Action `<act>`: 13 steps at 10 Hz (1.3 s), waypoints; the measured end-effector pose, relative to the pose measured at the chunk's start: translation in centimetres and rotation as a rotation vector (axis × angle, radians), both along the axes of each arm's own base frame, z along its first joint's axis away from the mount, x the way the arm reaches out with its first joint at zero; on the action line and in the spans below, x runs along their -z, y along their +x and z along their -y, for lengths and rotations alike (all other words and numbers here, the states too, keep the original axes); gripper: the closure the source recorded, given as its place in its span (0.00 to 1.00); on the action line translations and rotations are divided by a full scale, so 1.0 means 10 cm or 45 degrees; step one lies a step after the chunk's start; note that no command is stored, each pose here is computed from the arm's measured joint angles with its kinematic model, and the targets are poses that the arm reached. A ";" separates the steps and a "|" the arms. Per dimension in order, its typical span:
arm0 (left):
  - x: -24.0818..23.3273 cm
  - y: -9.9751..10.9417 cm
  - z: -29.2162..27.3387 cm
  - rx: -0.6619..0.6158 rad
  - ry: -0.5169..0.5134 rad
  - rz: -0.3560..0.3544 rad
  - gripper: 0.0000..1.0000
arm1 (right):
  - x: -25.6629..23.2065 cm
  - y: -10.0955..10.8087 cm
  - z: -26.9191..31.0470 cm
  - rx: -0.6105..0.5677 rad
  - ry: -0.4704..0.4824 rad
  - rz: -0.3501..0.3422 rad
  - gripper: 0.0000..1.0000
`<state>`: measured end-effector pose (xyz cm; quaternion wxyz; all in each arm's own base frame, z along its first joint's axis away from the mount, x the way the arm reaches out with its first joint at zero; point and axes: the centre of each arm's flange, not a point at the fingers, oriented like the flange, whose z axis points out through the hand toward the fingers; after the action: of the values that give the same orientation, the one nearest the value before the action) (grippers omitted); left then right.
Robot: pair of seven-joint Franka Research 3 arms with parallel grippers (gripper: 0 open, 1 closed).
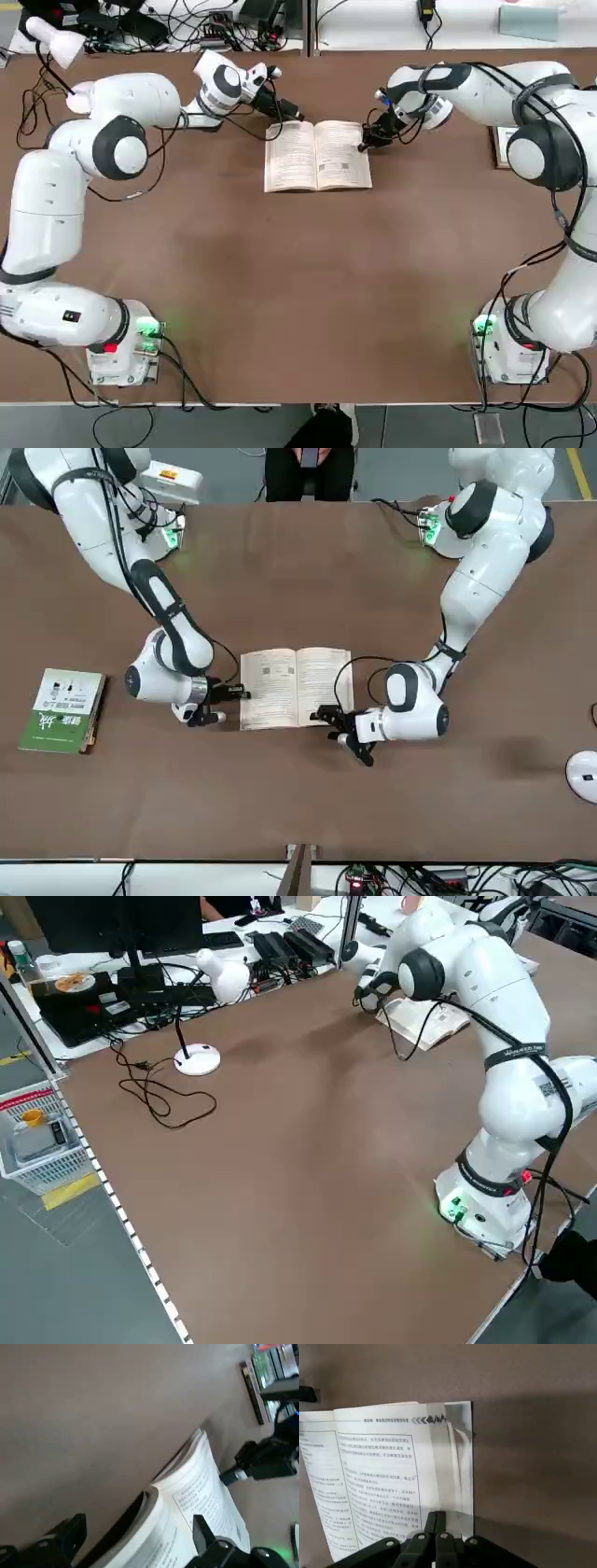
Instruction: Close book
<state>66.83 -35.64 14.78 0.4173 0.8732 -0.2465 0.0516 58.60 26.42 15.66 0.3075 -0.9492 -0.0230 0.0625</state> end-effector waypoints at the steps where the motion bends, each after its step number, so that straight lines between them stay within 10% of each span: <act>1: 0.01 -0.01 0.01 0.021 -0.005 0.005 0.00 | 0.00 0.00 0.00 0.000 0.000 0.000 0.99; 13: 0.01 -0.08 0.04 0.120 -0.037 -0.038 0.00 | 0.00 0.00 0.01 0.001 -0.001 0.000 0.99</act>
<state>66.02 -36.00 14.69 0.4354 0.8552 -0.2803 0.0224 58.62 26.36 15.65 0.3072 -0.9493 -0.0226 0.0623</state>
